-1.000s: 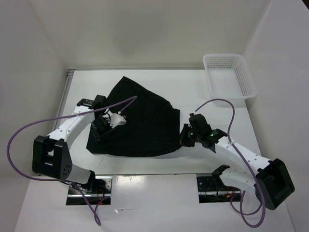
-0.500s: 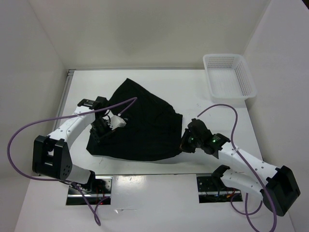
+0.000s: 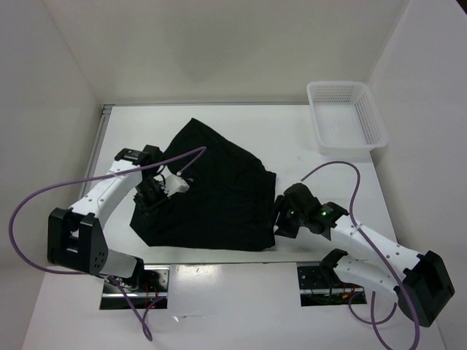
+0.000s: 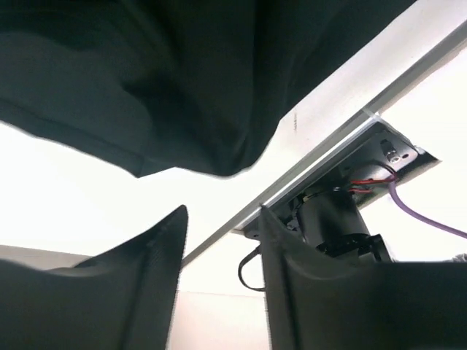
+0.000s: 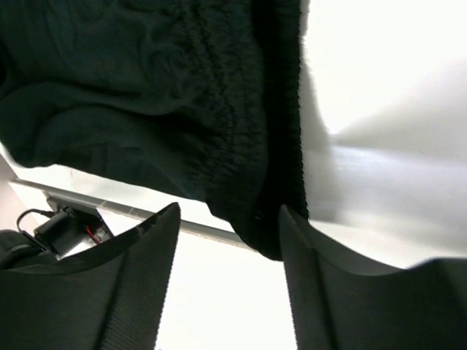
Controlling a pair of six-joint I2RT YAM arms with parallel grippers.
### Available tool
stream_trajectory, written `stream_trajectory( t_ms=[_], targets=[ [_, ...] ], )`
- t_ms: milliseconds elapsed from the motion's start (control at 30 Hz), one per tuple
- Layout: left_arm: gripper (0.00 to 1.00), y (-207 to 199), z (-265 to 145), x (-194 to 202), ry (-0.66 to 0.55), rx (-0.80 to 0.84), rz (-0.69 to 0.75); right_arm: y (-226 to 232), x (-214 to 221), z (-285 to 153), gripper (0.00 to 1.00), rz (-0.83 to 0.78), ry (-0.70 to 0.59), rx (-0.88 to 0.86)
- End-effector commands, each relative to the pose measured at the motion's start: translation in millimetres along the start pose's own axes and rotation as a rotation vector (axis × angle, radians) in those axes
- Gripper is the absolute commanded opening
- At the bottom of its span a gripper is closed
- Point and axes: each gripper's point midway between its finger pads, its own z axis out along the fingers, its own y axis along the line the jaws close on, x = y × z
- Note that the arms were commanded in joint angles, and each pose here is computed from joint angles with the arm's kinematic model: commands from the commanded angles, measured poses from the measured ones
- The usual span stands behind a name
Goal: Fold and stack the shorts
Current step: Flatten the shorts out, then fold the shorts
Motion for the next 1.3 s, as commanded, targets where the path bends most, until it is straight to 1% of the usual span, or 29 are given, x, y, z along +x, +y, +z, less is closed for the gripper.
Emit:
stream_trajectory(
  t_ms=[0,33,67,100,133,167,200,233,267,300,333,400,433,467,567,667,700,767,800,833,900,933,1000,1033,1067,1100,1167,1200,1267],
  targets=[
    [0.53,-0.7,-31.4,-1.8,-0.076,-0.076,0.039,-8.4,1.7,-11.1,0.65,0.046,-0.022,0.033],
    [0.56,2.7,-34.9,1.2,-0.072,-0.107,0.049,-3.0,-2.6,-18.5,0.66,0.043,-0.05,0.004],
    [0.65,12.4,-47.7,3.6,-0.074,-0.185,0.048,-2.8,-4.8,-21.3,0.66,0.068,-0.068,0.002],
    [0.72,19.0,-53.4,1.8,-0.077,-0.222,0.047,0.9,-8.1,-26.0,0.66,0.076,-0.086,-0.012],
    [0.76,30.6,-60.5,0.9,-0.096,-0.267,0.01,3.3,-11.0,-29.9,0.66,0.074,-0.107,-0.031],
    [0.8,49.6,-65.8,-10.1,-0.134,-0.34,-0.061,-0.4,-14.4,-29.4,0.66,0.088,-0.128,-0.012],
    [0.81,59.2,-67.8,-18.2,-0.154,-0.373,-0.095,3.4,-18.1,-31.8,0.66,0.099,-0.143,-0.019],
    [0.81,68.8,-59.5,-23.8,-0.148,-0.365,-0.13,2.3,-20.6,-31.5,0.66,0.099,-0.157,-0.012],
    [0.81,75.8,-54.3,-36.4,-0.18,-0.364,-0.148,8.5,-30.3,-33.7,0.67,0.1,-0.195,-0.015],
    [0.81,81.6,-38.2,-41.9,-0.154,-0.321,-0.165,13.2,-36.6,-34.2,0.67,0.1,-0.22,-0.024],
    [0.81,82.8,-28.6,-48.6,-0.155,-0.29,-0.171,17.4,-42.6,-31.2,0.67,0.083,-0.238,-0.024],
    [0.82,81.0,-11.7,-65.2,-0.186,-0.193,-0.194,26.1,-55.7,-27.3,0.68,0.038,-0.283,-0.029],
    [0.82,80.7,1.6,-70.1,-0.162,-0.143,-0.205,31.8,-59.5,-24.0,0.68,0.021,-0.287,-0.034],
    [0.82,87.0,3.7,-72.4,-0.18,-0.128,-0.236,29.2,-62.3,-10.7,0.68,0.008,-0.283,0.0],
    [0.82,92.1,11.0,-78.8,-0.192,-0.102,-0.244,20.9,-60.8,9.1,0.68,-0.011,-0.248,0.069],
    [0.82,87.9,19.2,-78.9,-0.182,-0.068,-0.246,13.7,-58.1,16.5,0.68,-0.021,-0.244,0.077],
    [0.81,91.0,26.6,-76.0,-0.158,-0.077,-0.267,12.4,-57.1,15.3,0.67,-0.012,-0.246,0.072],
    [0.77,90.6,35.6,-75.0,-0.141,-0.063,-0.283,7.2,-54.6,17.3,0.67,-0.012,-0.245,0.073],
    [0.73,89.9,40.6,-74.3,-0.127,-0.051,-0.301,8.4,-52.1,17.4,0.67,-0.012,-0.232,0.066],
    [0.61,87.0,46.0,-75.9,-0.131,-0.029,-0.301,4.5,-47.9,19.3,0.67,-0.012,-0.215,0.071],
    [0.5,80.4,53.8,-80.1,-0.136,0.026,-0.312,1.3,-37.0,23.1,0.66,-0.013,-0.168,0.06],
    [0.4,74.4,56.1,-85.2,-0.154,0.069,-0.311,-4.5,-31.2,25.6,0.66,-0.002,-0.147,0.068],
    [0.29,67.0,64.9,-86.4,-0.142,0.127,-0.317,-5.2,-25.3,28.1,0.66,-0.002,-0.122,0.053],
    [0.23,63.4,67.7,-88.8,-0.147,0.156,-0.319,1.8,-24.7,25.5,0.66,-0.004,-0.117,0.02],
    [0.18,64.8,69.8,-86.8,-0.141,0.161,-0.339,-3.1,-22.3,27.2,0.66,-0.003,-0.112,0.03],
    [0.08,65.8,76.1,-86.9,-0.142,0.161,-0.339,-4.8,-21.3,26.3,0.66,-0.003,-0.114,0.026],
    [0.02,72.9,81.1,-79.8,-0.124,0.123,-0.36,-11.7,-13.7,28.8,0.66,-0.002,-0.085,0.035],
    [0.02,74.2,84.4,-75.2,-0.108,0.107,-0.361,-7.5,-13.4,30.7,0.66,-0.003,-0.078,0.018],
    [0.0,93.3,76.3,-63.7,-0.099,0.016,-0.386,-15.4,0.1,40.6,0.65,0.001,-0.01,0.034]
  ],
)
